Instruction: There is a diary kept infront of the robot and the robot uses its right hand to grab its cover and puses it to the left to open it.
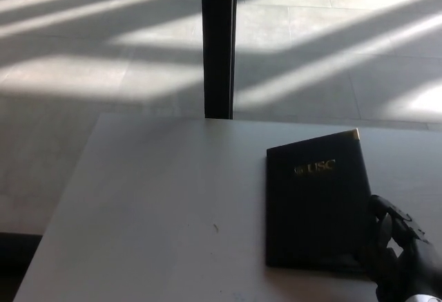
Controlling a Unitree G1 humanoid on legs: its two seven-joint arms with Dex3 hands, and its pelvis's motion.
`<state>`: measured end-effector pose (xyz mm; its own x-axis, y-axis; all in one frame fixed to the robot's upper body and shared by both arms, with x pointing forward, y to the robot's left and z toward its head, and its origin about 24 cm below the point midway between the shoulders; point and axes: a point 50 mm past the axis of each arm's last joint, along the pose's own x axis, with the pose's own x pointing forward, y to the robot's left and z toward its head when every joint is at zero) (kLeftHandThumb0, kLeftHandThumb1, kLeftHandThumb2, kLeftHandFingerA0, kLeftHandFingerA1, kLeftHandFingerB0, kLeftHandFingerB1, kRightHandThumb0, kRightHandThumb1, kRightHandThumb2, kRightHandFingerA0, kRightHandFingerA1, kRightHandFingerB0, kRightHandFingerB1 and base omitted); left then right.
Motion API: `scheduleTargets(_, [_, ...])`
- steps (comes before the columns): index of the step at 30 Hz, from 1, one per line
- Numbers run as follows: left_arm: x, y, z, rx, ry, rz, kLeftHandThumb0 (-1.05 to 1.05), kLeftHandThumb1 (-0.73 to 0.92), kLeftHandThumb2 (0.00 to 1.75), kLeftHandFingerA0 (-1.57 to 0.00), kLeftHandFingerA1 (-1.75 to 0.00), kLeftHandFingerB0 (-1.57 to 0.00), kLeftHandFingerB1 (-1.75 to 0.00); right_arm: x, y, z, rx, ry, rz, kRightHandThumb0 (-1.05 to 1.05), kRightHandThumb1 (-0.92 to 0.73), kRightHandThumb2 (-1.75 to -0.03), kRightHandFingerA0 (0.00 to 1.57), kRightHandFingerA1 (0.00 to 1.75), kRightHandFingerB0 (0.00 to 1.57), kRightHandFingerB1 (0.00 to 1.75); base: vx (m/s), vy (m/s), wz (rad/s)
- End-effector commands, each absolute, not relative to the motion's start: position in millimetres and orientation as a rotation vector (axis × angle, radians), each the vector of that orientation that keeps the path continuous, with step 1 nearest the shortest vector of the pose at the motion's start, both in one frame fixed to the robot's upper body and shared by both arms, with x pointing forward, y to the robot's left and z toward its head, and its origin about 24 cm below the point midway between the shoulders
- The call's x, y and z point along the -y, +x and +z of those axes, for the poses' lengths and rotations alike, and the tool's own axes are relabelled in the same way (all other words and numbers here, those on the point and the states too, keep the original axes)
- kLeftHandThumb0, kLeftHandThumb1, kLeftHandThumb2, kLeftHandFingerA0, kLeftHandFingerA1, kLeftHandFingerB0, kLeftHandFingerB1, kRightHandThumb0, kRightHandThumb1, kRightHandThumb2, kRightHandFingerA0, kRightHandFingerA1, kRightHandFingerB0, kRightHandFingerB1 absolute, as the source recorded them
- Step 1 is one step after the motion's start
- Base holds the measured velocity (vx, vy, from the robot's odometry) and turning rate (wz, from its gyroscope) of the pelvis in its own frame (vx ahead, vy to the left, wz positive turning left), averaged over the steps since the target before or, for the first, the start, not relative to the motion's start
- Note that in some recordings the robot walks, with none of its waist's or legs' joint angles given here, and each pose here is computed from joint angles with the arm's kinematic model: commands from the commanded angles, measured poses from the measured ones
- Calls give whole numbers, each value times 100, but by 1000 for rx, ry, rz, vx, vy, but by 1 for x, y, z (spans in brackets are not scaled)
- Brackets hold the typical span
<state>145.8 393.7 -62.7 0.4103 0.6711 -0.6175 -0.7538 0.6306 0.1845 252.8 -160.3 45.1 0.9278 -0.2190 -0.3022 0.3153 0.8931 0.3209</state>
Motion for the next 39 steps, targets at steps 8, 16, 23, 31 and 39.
scheduleTargets(8, [-400,146,-57,-703,-100,921,-82,92,92,-41,-105,-38,-86,139,261,58,-210,598,-340,-60,-92,-68,46,47,37,42,0,0,0])
scheduleTargets(16, [-404,144,-54,-697,-79,907,-84,92,92,-44,-96,-39,-81,110,280,116,-3,397,-148,-56,-73,-113,45,65,23,52,0,0,0])
scheduleTargets(23, [-405,149,-51,-690,-81,920,-85,82,112,-49,-90,-50,-86,93,289,132,29,441,-71,-63,-90,-69,44,54,33,46,0,0,0])
scheduleTargets(31, [-404,156,-48,-678,-83,910,-87,92,95,-46,-97,-43,-84,78,293,125,-7,480,-45,-57,-71,-111,46,66,23,53,0,0,0])
scheduleTargets(39, [-405,163,-44,-669,-62,898,-87,81,110,-49,-92,-49,-85,75,289,99,-91,437,-68,-54,-71,-111,45,66,24,54,0,0,0])
